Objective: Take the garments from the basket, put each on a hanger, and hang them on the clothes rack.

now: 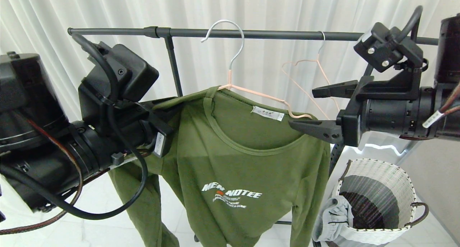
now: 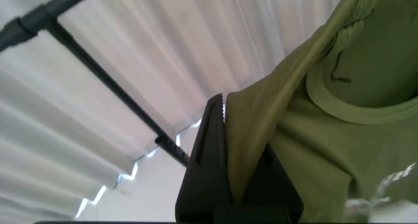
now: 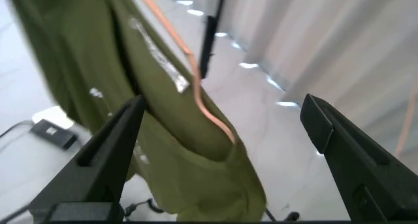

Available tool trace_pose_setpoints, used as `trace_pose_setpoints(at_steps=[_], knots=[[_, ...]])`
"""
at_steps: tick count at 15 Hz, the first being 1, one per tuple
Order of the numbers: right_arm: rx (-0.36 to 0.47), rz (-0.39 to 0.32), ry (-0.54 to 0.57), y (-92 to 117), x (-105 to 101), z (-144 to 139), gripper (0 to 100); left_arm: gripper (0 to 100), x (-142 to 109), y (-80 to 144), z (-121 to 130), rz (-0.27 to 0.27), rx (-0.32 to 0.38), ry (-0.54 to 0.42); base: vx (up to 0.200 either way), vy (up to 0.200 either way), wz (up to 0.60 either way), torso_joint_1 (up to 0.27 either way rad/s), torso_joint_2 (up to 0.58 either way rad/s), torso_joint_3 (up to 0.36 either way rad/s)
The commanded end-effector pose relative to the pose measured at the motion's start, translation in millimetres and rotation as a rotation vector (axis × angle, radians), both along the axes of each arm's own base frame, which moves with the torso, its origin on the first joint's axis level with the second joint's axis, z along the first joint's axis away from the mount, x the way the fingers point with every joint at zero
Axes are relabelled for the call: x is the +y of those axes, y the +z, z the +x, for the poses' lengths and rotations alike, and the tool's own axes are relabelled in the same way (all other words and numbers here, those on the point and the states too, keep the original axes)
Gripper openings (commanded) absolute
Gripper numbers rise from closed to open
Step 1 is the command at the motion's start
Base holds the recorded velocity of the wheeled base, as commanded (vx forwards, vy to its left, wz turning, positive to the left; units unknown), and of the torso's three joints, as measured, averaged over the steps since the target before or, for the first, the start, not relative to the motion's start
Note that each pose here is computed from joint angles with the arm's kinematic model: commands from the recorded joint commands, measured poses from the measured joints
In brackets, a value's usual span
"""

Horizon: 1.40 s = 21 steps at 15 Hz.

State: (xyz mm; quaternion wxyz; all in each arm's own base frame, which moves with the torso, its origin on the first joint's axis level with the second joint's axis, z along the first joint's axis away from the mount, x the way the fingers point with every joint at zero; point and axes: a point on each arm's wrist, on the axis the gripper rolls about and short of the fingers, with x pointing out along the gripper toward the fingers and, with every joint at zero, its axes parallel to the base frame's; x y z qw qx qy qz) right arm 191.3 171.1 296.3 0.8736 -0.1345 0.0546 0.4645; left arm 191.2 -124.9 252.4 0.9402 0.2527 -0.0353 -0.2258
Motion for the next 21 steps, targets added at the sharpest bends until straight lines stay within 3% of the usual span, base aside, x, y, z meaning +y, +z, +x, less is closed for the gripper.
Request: trace_pose_setpoints(at_steps=[1,7,11,18,19,21], knots=[[-0.004,-0.003,0.026,6.3,4.5,4.0,100,0,0.1,1.0,-0.5,-0.001,-0.007,-0.003,0.0,0.0,0.0,0.0,0.0,0.0],[0.101,-0.064,0.143,4.1,32.3,19.0,100,0,-13.7,4.9,-10.0,-0.016,-0.035,-0.078,0.0,0.0,0.0,0.0,0.0,0.0],[0.143,-0.085,0.17,-0.3,33.7,20.2,100,0,-16.8,5.4,-12.3,-0.017,-0.036,-0.095,0.0,0.0,0.0,0.0,0.0,0.0],[0.146,-0.1,0.175,-2.3,34.0,19.8,100,0,-18.7,4.7,-12.8,-0.016,-0.034,-0.103,0.0,0.0,0.0,0.0,0.0,0.0],[0.14,-0.104,0.175,-2.3,33.6,20.1,0,0,-18.6,4.2,-12.9,-0.015,-0.032,-0.103,0.0,0.0,0.0,0.0,0.0,0.0],[0.127,-0.112,0.179,-3.0,34.0,21.2,0,0,-18.6,4.2,-12.9,-0.015,-0.032,-0.103,0.0,0.0,0.0,0.0,0.0,0.0]])
